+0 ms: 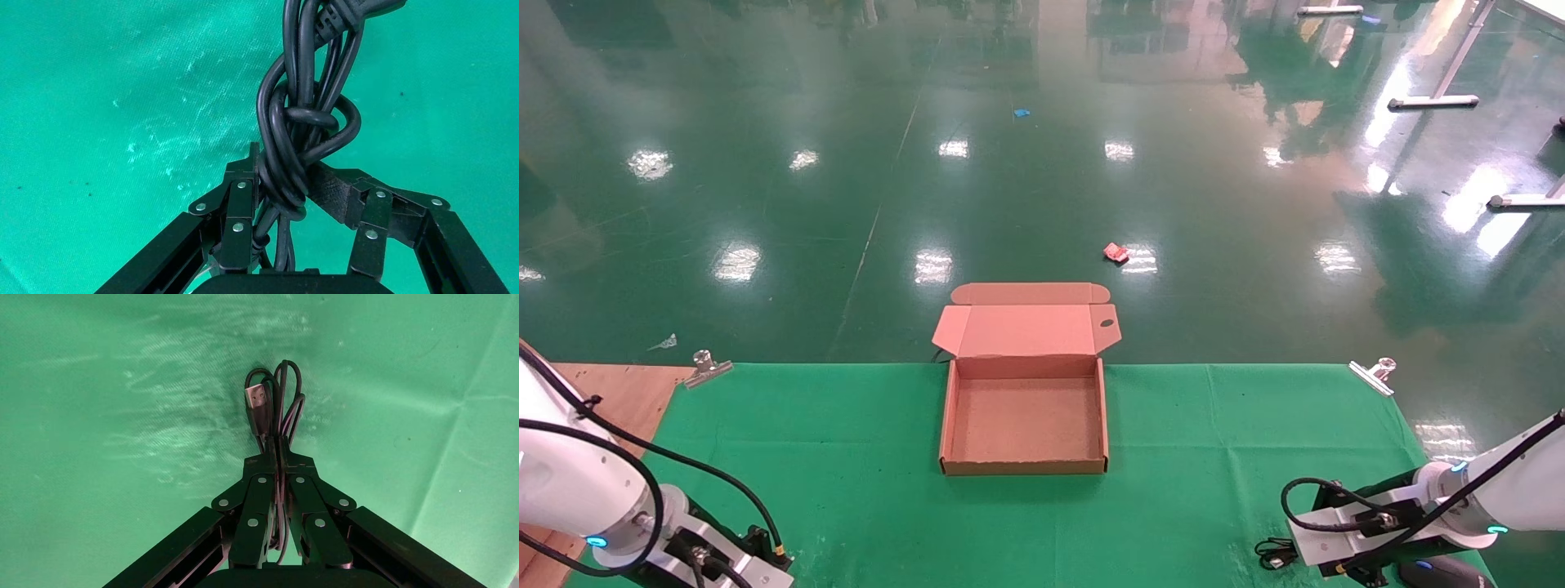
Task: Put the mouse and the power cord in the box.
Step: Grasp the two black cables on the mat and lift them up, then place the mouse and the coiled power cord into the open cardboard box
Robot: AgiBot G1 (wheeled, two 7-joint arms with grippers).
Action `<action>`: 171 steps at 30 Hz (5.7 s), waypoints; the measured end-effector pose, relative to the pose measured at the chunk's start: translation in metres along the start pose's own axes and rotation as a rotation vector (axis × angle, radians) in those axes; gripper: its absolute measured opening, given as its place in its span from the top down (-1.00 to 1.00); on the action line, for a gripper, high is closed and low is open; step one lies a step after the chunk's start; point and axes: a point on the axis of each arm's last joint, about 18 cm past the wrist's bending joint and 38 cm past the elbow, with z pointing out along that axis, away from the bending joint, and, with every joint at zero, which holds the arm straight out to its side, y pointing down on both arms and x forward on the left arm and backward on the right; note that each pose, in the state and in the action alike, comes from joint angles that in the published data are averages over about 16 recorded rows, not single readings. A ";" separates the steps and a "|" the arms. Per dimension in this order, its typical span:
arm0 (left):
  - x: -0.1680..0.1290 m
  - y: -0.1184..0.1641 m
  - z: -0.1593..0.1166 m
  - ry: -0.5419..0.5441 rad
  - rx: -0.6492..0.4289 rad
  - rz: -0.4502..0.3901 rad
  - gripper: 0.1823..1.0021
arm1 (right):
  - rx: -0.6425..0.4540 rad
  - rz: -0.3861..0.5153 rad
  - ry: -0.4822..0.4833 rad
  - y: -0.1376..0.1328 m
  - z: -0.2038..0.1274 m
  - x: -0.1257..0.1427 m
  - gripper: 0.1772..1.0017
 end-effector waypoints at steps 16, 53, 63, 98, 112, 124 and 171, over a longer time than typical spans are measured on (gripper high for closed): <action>-0.042 -0.001 -0.072 -0.081 -0.011 -0.015 0.79 | 0.179 -0.015 0.013 -0.024 -0.057 0.026 0.96; -0.202 -0.125 -0.260 -0.598 0.059 0.079 0.80 | 0.457 -0.228 0.335 -0.200 -0.217 0.191 0.96; -0.211 -0.129 -0.226 -0.611 0.048 0.047 0.80 | 0.461 -0.224 0.336 -0.195 -0.220 0.189 0.96; -0.199 -0.183 -0.033 -0.672 0.070 -0.136 0.80 | 0.438 -0.179 0.351 -0.145 -0.214 0.169 0.96; -0.198 -0.187 -0.032 -0.663 0.099 -0.139 0.77 | 0.444 -0.184 0.335 -0.149 -0.202 0.167 0.96; -0.198 -0.186 -0.032 -0.663 0.101 -0.138 0.53 | 0.463 -0.200 0.322 -0.163 -0.198 0.169 0.96; -0.129 -0.054 -0.108 -0.655 0.388 -0.290 -1.00 | 0.377 -0.199 0.466 -0.238 -0.071 0.188 0.96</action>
